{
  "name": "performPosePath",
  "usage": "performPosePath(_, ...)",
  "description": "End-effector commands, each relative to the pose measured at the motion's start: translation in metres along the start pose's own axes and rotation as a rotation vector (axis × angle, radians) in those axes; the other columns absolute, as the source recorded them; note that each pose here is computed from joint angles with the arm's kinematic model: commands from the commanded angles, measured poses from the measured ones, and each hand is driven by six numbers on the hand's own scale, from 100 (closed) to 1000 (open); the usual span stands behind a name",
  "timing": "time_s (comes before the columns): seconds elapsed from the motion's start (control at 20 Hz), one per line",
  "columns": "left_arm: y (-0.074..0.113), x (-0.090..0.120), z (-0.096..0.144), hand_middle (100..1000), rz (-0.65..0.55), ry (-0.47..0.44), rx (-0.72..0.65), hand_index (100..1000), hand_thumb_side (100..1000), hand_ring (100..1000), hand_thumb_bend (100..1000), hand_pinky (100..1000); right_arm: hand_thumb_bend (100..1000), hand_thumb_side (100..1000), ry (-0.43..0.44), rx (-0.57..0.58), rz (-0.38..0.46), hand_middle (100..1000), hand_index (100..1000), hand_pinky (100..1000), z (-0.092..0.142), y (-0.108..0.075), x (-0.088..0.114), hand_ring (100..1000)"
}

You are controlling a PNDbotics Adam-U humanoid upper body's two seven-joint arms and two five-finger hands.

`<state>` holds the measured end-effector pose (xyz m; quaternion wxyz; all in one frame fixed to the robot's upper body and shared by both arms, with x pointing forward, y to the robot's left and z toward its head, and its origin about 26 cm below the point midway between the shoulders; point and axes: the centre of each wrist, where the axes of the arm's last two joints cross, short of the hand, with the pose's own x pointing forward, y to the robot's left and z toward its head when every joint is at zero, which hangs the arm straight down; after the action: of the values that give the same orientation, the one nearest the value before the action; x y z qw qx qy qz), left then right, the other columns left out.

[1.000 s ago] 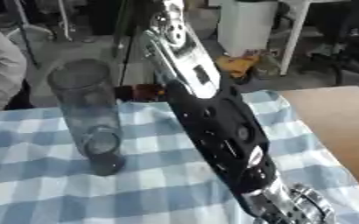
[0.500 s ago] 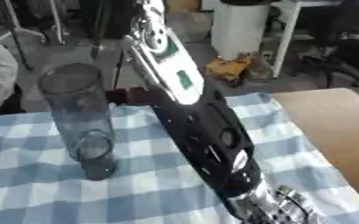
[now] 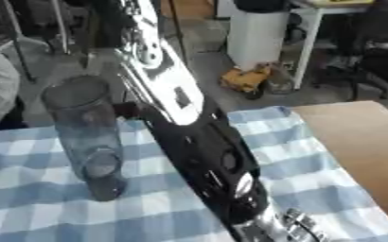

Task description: Arrange flowers into the vase.

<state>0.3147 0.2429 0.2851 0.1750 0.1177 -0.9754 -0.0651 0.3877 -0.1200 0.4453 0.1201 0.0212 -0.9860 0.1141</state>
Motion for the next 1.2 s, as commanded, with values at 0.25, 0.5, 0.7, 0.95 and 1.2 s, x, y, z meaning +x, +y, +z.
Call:
performPosePath(0.25, 0.004, 0.006, -0.005, 978, -0.001, -0.029, 0.006, 1000, 1000, 998, 100, 691, 100, 372, -0.073, -0.010, 0.075, 100, 100, 100, -0.007, 0.003, 0.007, 100)
performPosePath(0.5, 0.002, 0.006, -0.005, 978, 0.007, -0.031, 0.005, 1000, 1000, 999, 100, 691, 100, 376, -0.072, 0.007, 0.098, 100, 100, 100, -0.004, 0.011, 0.004, 100)
performPosePath(0.7, 0.002, 0.006, -0.005, 978, 0.010, -0.032, 0.007, 1000, 1000, 999, 100, 691, 100, 381, -0.082, 0.027, 0.155, 100, 100, 100, -0.001, 0.015, 0.002, 100)
performPosePath(0.95, 0.003, 0.006, -0.005, 978, 0.005, -0.033, 0.006, 1000, 1000, 998, 100, 691, 100, 382, -0.086, 0.035, 0.210, 100, 100, 100, 0.002, -0.002, 0.005, 100)
performPosePath(1.2, 0.004, 0.006, -0.005, 977, 0.001, -0.033, 0.006, 1000, 1000, 998, 100, 690, 100, 385, -0.091, 0.041, 0.213, 100, 100, 100, 0.001, -0.009, 0.010, 100)
